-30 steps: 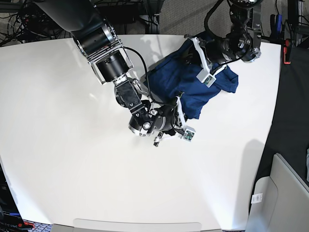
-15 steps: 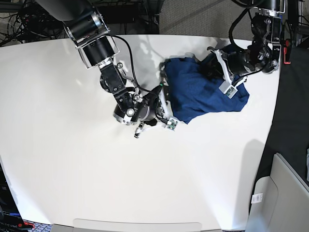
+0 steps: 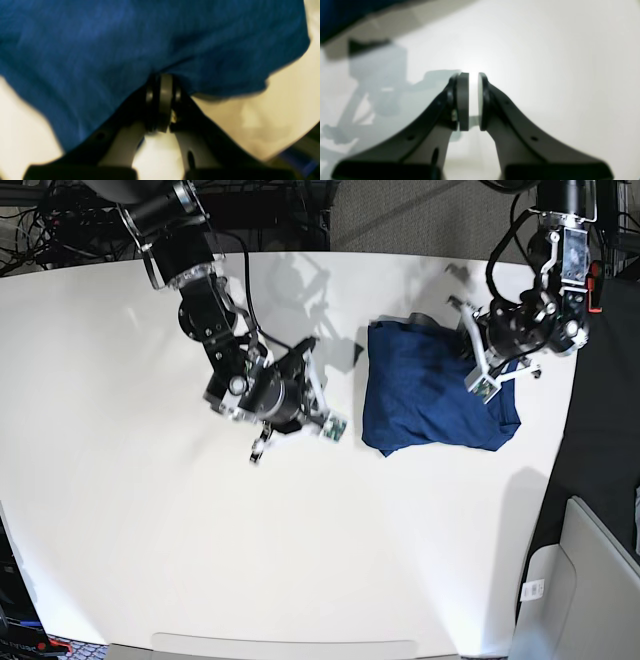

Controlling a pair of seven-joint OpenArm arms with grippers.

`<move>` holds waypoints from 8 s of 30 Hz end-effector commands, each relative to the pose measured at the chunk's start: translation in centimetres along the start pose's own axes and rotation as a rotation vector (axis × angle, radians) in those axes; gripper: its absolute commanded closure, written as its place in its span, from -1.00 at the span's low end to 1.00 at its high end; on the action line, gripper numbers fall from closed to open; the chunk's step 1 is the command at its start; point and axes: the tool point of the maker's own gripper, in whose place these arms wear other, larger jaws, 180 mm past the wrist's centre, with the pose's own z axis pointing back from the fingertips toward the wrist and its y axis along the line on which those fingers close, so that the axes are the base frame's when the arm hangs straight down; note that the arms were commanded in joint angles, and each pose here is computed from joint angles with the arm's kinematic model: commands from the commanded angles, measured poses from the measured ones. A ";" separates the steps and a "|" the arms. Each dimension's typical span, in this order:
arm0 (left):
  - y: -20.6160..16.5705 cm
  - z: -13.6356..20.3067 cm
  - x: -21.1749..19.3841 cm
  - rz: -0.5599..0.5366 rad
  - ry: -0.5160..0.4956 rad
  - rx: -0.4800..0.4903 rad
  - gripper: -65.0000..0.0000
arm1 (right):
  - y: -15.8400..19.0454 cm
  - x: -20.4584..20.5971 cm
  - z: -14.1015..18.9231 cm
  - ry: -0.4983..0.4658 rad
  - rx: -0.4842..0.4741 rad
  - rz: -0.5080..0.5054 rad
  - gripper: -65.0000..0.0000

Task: Fold the T-shirt properly
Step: 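Grasp the bundle corners with both grippers and lift slightly, then drag the bundle with both grippers toward the right gripper's side, then release with the left gripper and pull the bundle with the right gripper, then slide the folded shirt further with the right gripper and smooth it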

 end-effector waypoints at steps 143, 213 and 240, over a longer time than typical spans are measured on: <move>10.7 3.9 -3.7 0.419 -0.179 0.476 0.96 | 2.5 3.6 1.6 -0.389 0.133 -0.510 0.86; 9.9 3.8 -2.4 0.428 -0.218 0.466 0.96 | -6.5 -15.3 1.7 -0.068 -0.075 -0.662 0.86; 9.3 4.6 -2.8 0.415 -0.183 0.478 0.96 | -9.1 -14.3 2.5 -0.140 -0.134 -0.740 0.86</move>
